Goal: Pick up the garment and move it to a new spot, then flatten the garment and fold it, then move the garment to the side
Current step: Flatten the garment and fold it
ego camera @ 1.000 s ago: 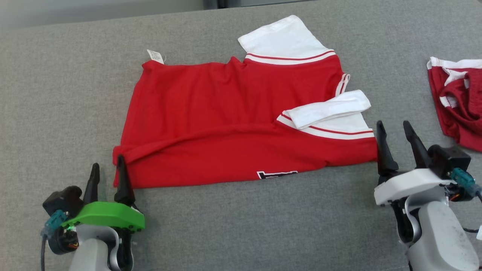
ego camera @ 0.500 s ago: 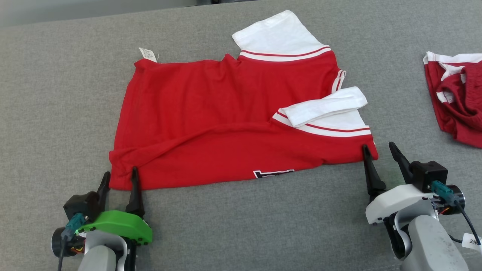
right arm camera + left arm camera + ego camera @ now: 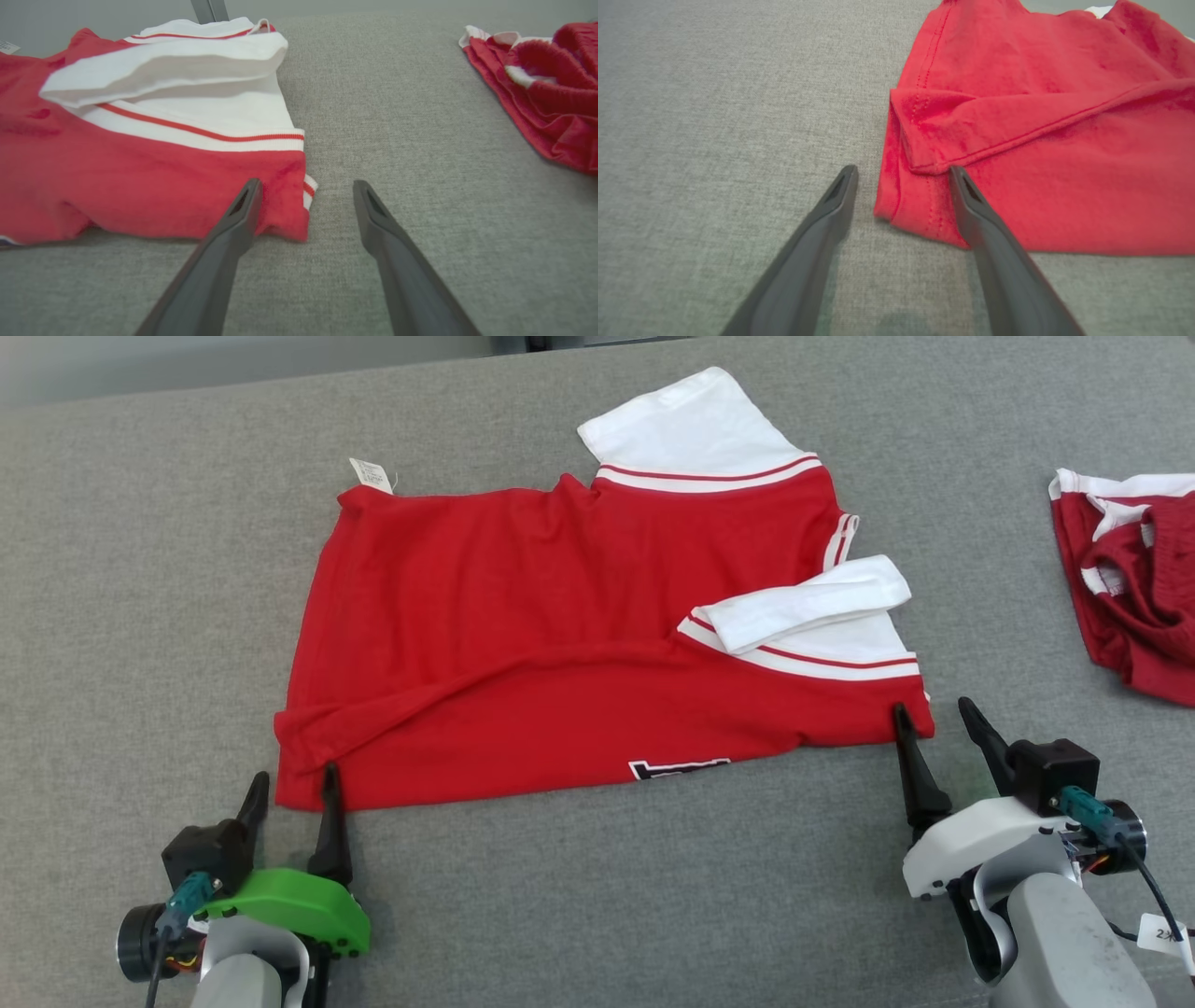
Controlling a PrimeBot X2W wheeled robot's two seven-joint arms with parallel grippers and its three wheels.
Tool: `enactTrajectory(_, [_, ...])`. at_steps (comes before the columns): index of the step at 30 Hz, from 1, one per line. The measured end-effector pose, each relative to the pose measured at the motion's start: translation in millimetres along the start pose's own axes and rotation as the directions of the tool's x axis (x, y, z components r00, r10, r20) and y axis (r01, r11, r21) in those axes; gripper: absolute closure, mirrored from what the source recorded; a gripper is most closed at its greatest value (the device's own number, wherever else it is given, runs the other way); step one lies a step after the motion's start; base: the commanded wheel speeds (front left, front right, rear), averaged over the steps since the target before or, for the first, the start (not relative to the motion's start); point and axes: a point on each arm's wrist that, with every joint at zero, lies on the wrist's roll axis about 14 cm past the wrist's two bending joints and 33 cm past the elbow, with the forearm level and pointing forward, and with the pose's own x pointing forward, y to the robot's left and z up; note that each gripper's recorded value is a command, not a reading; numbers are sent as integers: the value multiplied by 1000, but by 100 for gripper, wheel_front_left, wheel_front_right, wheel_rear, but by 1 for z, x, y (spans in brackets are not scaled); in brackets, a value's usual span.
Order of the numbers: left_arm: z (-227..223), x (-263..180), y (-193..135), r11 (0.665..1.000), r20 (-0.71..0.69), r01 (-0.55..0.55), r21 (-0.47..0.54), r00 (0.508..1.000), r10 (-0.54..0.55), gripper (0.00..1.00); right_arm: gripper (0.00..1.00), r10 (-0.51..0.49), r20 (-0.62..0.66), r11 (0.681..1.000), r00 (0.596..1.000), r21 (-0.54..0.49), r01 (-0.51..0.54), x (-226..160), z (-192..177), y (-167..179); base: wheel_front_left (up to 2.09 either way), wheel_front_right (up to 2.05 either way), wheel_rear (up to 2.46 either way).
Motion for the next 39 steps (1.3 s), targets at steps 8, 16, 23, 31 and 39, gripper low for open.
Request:
enactTrajectory(8, [-7,-4,-1,999,-22,13,30,1000,-12,0,0,0,-29,1000,1000,-5,0,-4,-9,0,0,0,0])
enactTrajectory(16, [-10,-5,2,1000,-33,7,25,999,-6,40,87,15,-59,1000,998,-8,-15,-5,-17,5,0,0,0])
enactTrajectory(23, [-12,-4,-10,999,-42,38,-2,998,-38,100,100,26,-45,999,999,22,-25,-3,-13,10,0,0,0])
enactTrajectory(31, [41,-1,-20,997,119,69,-24,991,-66,100,100,16,121,996,992,79,-26,7,44,11,0,0,0])
enactTrajectory(39, [98,-20,-21,997,291,75,-22,954,-66,100,100,7,241,993,970,112,-35,-3,91,11,0,0,0])
